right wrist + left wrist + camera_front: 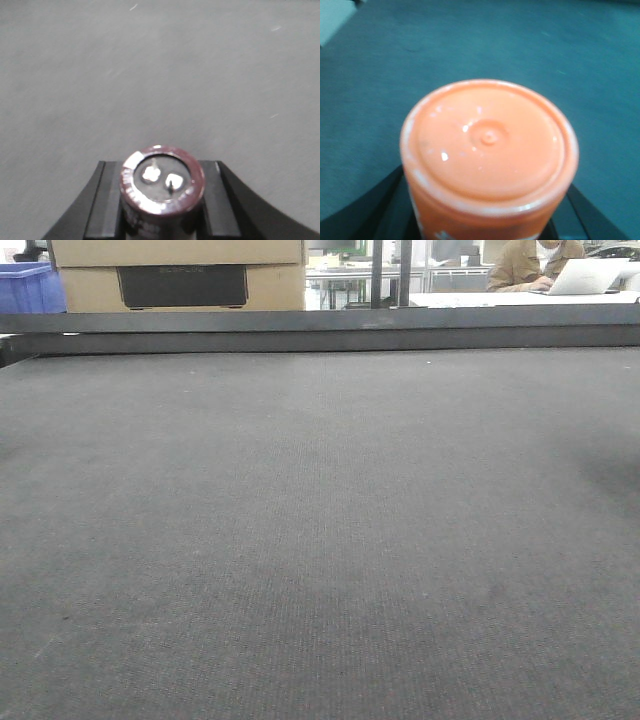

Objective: Place cylindrical capacitor in blue bin on shelf
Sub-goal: 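Lift both held cylinders up off the table surface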

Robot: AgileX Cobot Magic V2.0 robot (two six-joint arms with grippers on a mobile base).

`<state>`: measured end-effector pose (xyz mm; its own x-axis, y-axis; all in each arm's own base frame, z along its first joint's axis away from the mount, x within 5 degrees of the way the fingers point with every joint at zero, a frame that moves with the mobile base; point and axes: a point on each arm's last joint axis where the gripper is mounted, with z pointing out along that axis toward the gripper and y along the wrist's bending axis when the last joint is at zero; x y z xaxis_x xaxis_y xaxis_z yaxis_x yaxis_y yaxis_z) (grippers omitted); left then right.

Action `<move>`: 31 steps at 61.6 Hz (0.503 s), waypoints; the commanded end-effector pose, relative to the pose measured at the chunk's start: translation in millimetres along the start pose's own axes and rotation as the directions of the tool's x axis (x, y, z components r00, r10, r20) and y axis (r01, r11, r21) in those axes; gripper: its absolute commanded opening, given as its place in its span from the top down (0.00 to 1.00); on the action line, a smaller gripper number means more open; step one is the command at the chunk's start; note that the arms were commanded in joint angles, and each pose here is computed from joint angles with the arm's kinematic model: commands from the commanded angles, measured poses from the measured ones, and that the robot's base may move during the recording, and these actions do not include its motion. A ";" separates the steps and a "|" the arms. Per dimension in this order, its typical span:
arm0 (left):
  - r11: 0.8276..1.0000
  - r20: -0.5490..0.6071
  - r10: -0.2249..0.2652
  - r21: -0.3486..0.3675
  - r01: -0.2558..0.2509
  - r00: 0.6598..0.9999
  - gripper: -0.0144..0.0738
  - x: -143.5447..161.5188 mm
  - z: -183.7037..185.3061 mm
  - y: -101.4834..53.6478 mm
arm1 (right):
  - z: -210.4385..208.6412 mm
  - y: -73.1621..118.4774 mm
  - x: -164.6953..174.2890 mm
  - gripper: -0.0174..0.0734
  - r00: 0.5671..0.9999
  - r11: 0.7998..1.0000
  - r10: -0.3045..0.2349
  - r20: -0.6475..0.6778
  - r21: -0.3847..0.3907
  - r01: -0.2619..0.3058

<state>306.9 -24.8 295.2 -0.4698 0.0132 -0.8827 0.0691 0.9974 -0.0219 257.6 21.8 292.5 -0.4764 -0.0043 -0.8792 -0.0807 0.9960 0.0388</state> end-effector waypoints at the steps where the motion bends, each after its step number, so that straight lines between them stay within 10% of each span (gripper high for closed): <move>1: 0.999 -0.045 0.034 0.038 -0.033 0.998 0.96 -8.8 -24.9 -14.0 | -4.0 8.3 -0.5 0.99 0.999 0.999 -0.031 -0.021 -0.031 0.031; 31: 0.992 0.055 0.061 0.104 -0.066 0.997 0.96 -27.4 -152.6 -23.6 | -109.8 15.5 -14.7 0.99 0.990 0.995 -0.016 0.139 -0.093 0.029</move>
<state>202.9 -40.4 376.8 -0.4621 0.0801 -0.8832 0.1862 0.9825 -0.0084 185.3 28.8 344.5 -0.3994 -0.0101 -0.9167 -0.1641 0.9846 0.0607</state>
